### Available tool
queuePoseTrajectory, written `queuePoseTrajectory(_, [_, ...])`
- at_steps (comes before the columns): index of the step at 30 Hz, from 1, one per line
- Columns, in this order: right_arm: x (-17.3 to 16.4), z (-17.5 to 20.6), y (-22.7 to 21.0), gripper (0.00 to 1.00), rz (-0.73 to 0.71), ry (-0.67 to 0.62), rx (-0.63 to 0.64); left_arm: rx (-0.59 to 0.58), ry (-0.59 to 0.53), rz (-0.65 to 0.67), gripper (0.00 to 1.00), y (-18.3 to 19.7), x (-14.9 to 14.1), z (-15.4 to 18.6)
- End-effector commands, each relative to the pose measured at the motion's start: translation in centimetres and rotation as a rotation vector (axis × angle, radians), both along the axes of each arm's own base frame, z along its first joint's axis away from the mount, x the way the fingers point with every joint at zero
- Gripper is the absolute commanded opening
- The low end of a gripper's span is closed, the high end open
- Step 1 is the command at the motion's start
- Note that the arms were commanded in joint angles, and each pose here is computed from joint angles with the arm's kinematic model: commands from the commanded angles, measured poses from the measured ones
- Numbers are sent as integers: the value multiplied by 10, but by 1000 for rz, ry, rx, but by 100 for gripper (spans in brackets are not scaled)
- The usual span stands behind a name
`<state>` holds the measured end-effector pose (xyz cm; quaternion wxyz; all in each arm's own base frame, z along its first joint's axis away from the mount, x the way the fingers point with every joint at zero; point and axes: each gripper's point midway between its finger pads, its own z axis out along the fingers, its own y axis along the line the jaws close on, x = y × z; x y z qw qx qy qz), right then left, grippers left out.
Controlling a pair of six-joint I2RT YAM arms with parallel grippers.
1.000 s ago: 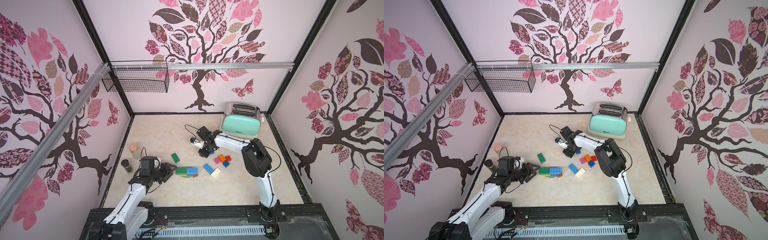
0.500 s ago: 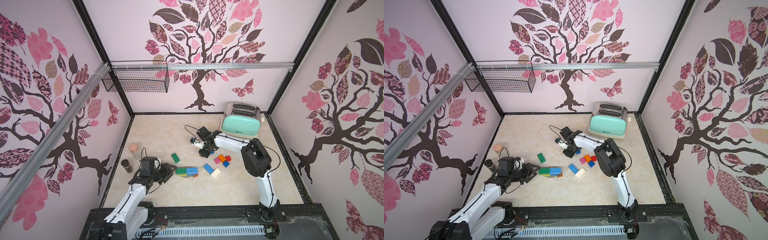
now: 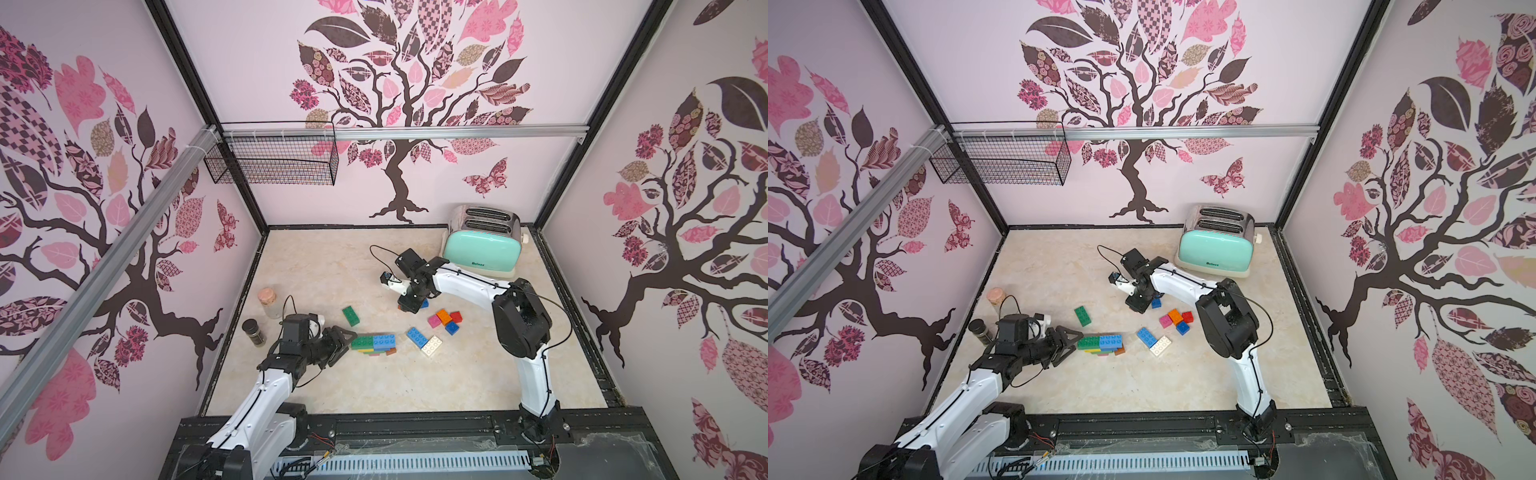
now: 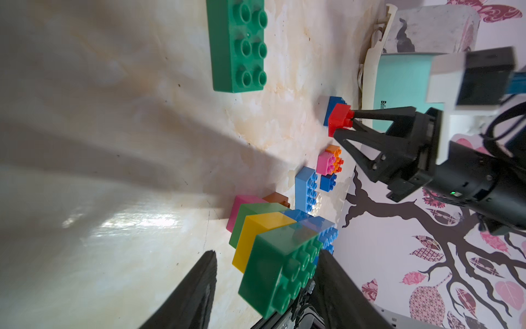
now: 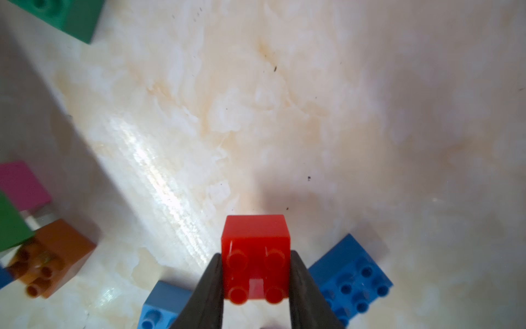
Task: Assemble a heart with lego
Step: Pick up the lego brick from the center of the board, then assemble the lego brick with the lego brick.
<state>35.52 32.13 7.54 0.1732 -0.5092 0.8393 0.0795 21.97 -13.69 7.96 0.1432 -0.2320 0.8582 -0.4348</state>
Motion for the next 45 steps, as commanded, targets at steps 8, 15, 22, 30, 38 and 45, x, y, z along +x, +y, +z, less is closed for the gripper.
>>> queuePoseTrajectory(8, [-46, 50, 25, 30, 163, -46, 48, 10, -45, -138, 60, -28, -4, -2])
queuePoseTrajectory(15, [-86, 44, 44, 30, 288, 5, 40, 2, -52, -142, 60, -32, 0, -2])
queuePoseTrajectory(22, [-103, 39, 49, 30, 347, 39, 30, -2, -52, -152, 60, -32, -5, -4])
queuePoseTrajectory(30, [-118, 42, 56, 31, 460, 49, 59, 9, -56, -143, 60, -29, -7, -1])
queuePoseTrajectory(38, [-124, 44, 65, 31, 535, 49, 91, 48, -33, -106, 62, -22, -10, -8])
queuePoseTrajectory(45, [-129, 39, 66, 31, 568, 66, 77, 45, -32, -104, 62, -22, -10, -9])
